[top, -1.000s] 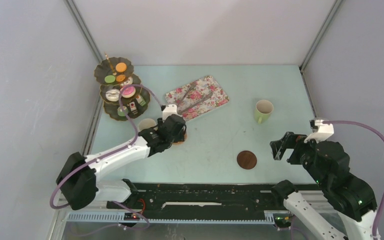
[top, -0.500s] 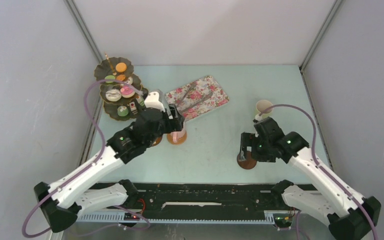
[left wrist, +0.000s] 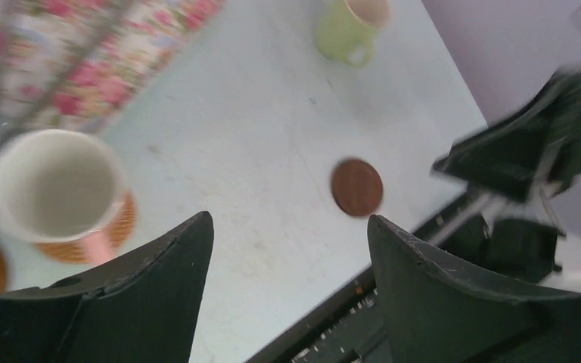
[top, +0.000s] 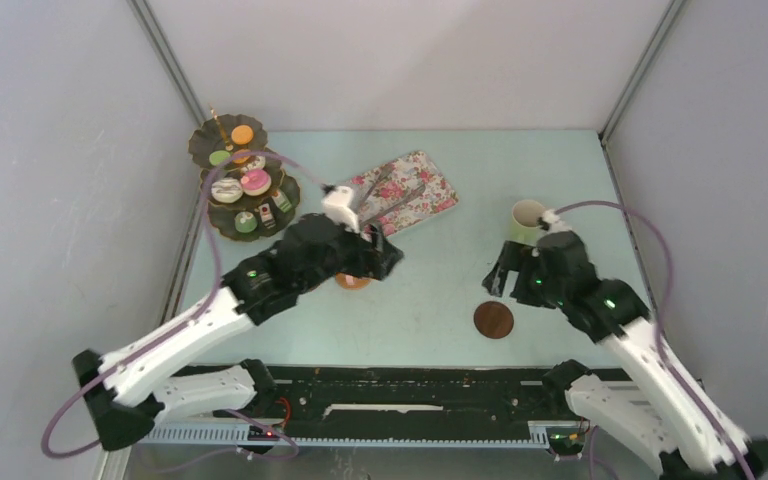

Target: Serve the afternoon tea

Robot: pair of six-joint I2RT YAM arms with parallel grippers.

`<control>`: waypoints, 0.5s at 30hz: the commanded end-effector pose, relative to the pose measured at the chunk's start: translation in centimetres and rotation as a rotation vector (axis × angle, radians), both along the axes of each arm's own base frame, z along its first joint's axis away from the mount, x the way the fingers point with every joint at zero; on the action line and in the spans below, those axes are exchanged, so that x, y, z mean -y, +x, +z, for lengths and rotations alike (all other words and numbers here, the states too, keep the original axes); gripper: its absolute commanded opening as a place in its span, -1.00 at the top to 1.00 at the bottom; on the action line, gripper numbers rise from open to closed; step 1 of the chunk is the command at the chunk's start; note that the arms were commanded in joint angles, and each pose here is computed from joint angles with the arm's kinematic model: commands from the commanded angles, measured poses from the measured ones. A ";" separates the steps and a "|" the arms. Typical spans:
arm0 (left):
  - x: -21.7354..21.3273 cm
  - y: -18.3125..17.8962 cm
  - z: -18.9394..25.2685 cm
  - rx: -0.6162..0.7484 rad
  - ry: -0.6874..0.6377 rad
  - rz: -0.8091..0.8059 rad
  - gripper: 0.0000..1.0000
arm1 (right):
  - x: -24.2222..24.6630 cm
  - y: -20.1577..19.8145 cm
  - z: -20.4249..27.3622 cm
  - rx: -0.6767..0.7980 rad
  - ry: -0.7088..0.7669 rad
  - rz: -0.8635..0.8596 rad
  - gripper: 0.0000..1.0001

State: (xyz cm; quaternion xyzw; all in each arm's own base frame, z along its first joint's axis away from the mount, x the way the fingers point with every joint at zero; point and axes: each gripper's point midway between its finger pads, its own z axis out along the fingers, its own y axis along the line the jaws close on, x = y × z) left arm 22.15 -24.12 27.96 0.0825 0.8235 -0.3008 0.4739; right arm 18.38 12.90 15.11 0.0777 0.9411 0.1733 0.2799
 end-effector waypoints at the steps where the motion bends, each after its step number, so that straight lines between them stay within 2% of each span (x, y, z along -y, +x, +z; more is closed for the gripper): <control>1: 8.2 -3.7 -2.3 -0.034 0.009 -0.341 -0.59 | 2.5 0.7 11.4 0.437 0.123 -0.077 -0.83; 4: 13.6 -5.8 -5.4 -0.080 0.079 -0.508 -0.60 | 5.3 -1.4 15.9 0.610 0.146 -0.134 -0.89; 9: 21.4 -7.5 -11.0 -0.112 0.325 -0.636 -0.58 | 9.1 -5.0 18.5 0.664 0.130 -0.224 -0.88; 11: 24.4 -8.3 -12.3 -0.090 0.381 -0.689 -0.43 | 10.5 -6.3 18.7 0.674 0.125 -0.259 -0.87; 15: 28.8 -9.1 -14.5 -0.087 0.389 -0.735 -0.23 | 12.6 -8.8 19.1 0.716 0.144 -0.314 -0.86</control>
